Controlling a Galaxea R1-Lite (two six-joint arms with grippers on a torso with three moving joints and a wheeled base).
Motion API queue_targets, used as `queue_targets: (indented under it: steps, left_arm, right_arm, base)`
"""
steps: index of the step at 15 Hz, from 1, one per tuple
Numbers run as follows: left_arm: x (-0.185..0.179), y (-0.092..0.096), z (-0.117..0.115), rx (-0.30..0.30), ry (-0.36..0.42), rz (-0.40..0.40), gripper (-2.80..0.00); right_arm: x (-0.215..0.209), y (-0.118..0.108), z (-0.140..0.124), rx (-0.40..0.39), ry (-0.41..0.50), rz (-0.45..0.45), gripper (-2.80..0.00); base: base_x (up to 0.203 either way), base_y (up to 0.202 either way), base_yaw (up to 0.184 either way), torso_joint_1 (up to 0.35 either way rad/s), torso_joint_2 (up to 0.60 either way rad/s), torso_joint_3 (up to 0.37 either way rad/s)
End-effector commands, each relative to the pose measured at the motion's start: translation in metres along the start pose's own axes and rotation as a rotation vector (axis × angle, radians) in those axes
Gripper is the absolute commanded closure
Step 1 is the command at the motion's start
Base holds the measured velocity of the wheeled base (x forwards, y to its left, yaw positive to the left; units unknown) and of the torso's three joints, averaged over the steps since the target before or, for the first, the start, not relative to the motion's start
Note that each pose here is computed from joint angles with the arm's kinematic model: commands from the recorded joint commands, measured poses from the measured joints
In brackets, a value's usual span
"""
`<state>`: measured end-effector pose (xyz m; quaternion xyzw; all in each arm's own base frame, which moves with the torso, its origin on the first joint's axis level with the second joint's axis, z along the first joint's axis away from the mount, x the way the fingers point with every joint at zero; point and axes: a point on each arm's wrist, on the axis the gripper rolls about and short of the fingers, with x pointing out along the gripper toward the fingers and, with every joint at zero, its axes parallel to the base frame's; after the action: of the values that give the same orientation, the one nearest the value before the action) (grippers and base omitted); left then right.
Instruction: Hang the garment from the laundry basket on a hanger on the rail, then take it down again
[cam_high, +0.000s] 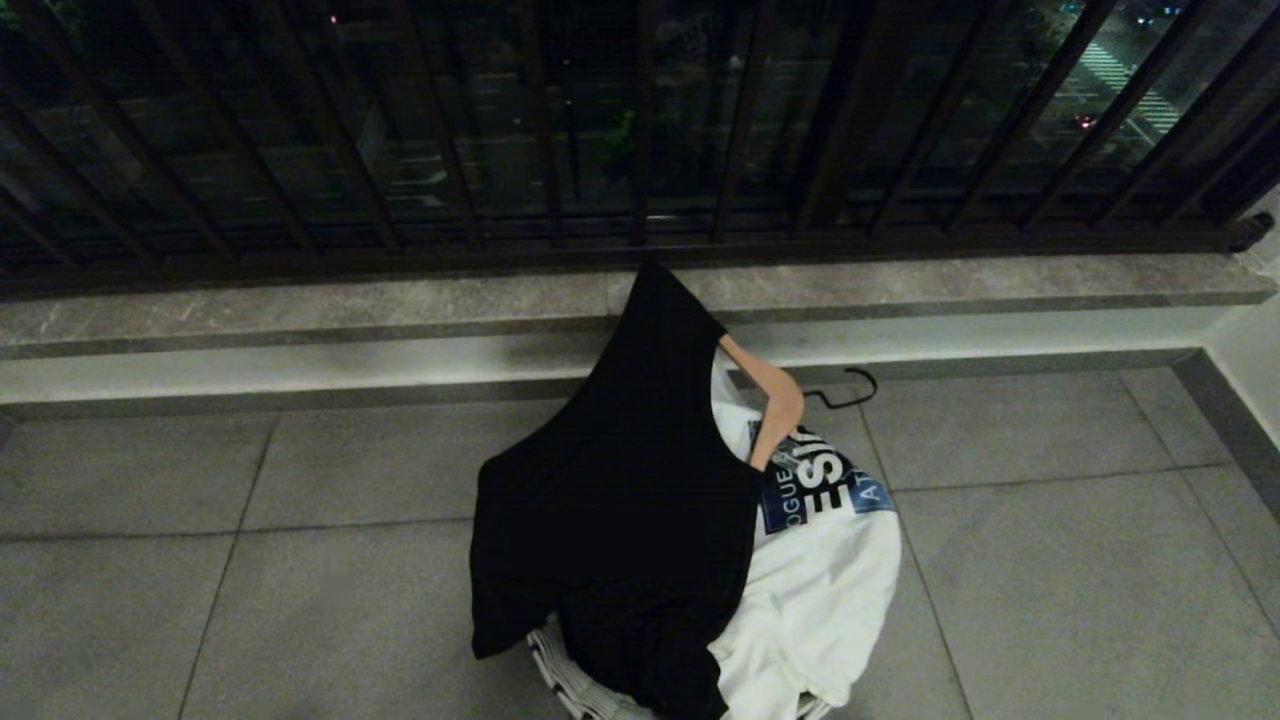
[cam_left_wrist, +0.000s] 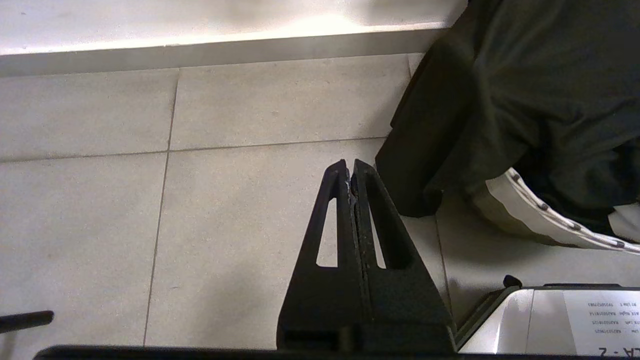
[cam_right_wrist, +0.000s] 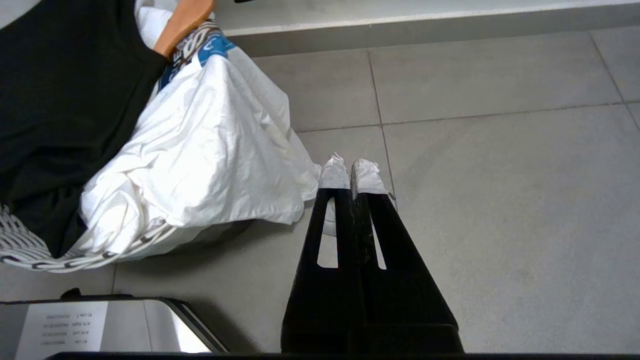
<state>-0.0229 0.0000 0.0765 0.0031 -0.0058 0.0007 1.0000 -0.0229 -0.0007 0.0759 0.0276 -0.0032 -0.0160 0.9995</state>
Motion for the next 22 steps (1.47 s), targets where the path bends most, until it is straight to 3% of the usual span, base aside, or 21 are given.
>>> queue_targets:
  steps: [1,22]
  left_arm:
    - [0.0001,0.0,-0.0004,-0.001,0.001,0.0,0.0]
    - [0.0,0.0,0.0,-0.005,-0.001,0.002,0.0]
  right_arm:
    - [0.0001,0.0,0.0001,0.0,0.001,0.0,0.0]
    - [0.0001,0.0,0.0001,0.0,0.0,0.0,0.0]
  base:
    - [0.0,0.0,0.0,0.002,0.0,-0.032]
    - [0.0,0.0,0.0,0.0,0.0,0.0]
